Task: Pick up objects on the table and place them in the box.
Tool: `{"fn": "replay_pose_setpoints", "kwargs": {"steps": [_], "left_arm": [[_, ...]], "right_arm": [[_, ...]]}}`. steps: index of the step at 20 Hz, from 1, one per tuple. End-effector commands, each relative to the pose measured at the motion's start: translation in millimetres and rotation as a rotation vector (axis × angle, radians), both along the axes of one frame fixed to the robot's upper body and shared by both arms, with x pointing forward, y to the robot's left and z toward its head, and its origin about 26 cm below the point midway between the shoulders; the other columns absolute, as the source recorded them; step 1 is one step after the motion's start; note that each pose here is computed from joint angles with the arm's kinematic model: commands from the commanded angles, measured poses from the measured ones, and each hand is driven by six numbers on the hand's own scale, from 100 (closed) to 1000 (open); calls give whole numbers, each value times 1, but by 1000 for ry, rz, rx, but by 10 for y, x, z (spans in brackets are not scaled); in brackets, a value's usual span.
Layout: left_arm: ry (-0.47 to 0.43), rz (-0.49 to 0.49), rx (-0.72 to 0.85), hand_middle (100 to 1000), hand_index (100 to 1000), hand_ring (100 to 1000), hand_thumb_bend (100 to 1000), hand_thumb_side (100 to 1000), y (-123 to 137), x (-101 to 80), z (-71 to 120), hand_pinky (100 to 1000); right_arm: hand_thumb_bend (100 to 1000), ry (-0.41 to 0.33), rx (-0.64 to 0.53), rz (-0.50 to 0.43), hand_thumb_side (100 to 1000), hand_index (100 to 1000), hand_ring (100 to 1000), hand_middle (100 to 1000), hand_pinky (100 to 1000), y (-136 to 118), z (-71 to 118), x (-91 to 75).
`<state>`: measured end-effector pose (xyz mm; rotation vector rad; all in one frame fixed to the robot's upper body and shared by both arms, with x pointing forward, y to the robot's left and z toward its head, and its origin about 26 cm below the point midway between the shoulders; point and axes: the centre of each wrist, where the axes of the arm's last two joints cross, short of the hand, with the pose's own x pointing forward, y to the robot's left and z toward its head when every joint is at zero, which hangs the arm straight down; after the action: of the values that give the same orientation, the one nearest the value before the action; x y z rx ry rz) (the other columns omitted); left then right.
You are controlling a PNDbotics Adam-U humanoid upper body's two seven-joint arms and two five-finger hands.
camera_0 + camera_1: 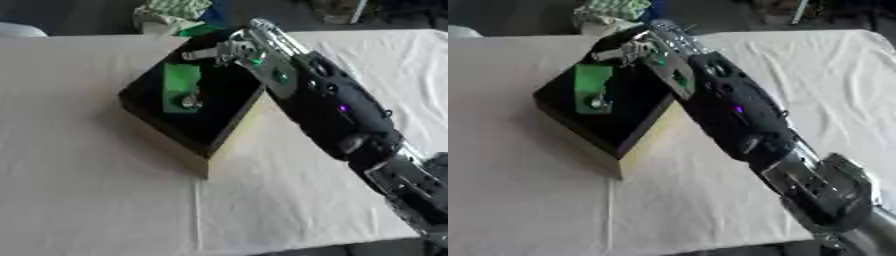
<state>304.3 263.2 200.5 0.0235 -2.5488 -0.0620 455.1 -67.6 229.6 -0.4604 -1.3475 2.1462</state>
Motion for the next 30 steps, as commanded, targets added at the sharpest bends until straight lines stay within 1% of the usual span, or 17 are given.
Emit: {"fn": "replay_pose_setpoints", "kwargs": {"steps": [1, 6, 7, 9, 11, 12, 13, 14, 15, 18, 22, 25, 27, 30], "left_arm": [[-31, -15, 8, 668, 741, 745, 112, 835, -12, -24, 84, 646], [-28, -17, 7, 667, 740, 745, 113, 836, -16, -24, 82, 646], [-27, -17, 6, 667, 740, 745, 113, 836, -15, -24, 81, 645], [-26, -17, 6, 668, 740, 745, 113, 836, -15, -24, 80, 645], [-26, -19, 6, 668, 741, 746, 113, 836, -17, -24, 80, 645], [-26, -19, 6, 668, 741, 746, 113, 836, -18, -24, 80, 645], [-25, -20, 6, 668, 741, 746, 113, 836, -18, -24, 79, 646], [-24, -20, 6, 668, 741, 746, 114, 836, -18, -24, 78, 646], [-24, -20, 6, 668, 741, 746, 114, 836, -17, -25, 76, 646], [-23, -20, 4, 668, 741, 746, 114, 836, -17, -25, 75, 646], [-23, -22, 3, 668, 741, 746, 113, 835, -20, -24, 77, 646], [-23, -23, 4, 668, 741, 746, 113, 834, -23, -24, 77, 646], [-23, -23, 6, 668, 741, 746, 113, 834, -23, -24, 78, 646], [-23, -22, 7, 668, 741, 747, 112, 833, -21, -24, 78, 646]], "right_arm": [[100, -20, -26, -2, 605, 840, 760, 692, 838, 8, 10, 25], [104, -14, -53, -4, 635, 858, 786, 723, 851, 4, -99, 65], [121, -14, -59, 0, 654, 877, 830, 770, 877, 5, -110, 70], [149, -26, -70, 7, 675, 905, 869, 815, 891, 13, -108, 73], [199, -49, -80, 14, 701, 925, 901, 855, 910, 35, -82, 68], [209, -62, -86, 18, 707, 929, 904, 859, 912, 46, -69, 65], [265, -76, -91, 21, 744, 939, 918, 875, 925, 55, -56, 62], [293, -94, -97, 24, 764, 941, 922, 880, 930, 63, -41, 57], [347, -109, -101, 24, 802, 947, 926, 884, 933, 67, -31, 55], [403, -144, -106, 26, 838, 952, 931, 891, 939, 68, -21, 58], [388, -167, -89, 34, 841, 949, 924, 882, 932, 57, 21, 59], [332, -183, -44, 36, 836, 946, 911, 869, 920, 37, 132, 36], [287, -202, 4, 34, 828, 944, 900, 859, 911, 15, 256, 0], [236, -245, 108, 28, 817, 940, 887, 845, 899, -56, 524, -97]]}}
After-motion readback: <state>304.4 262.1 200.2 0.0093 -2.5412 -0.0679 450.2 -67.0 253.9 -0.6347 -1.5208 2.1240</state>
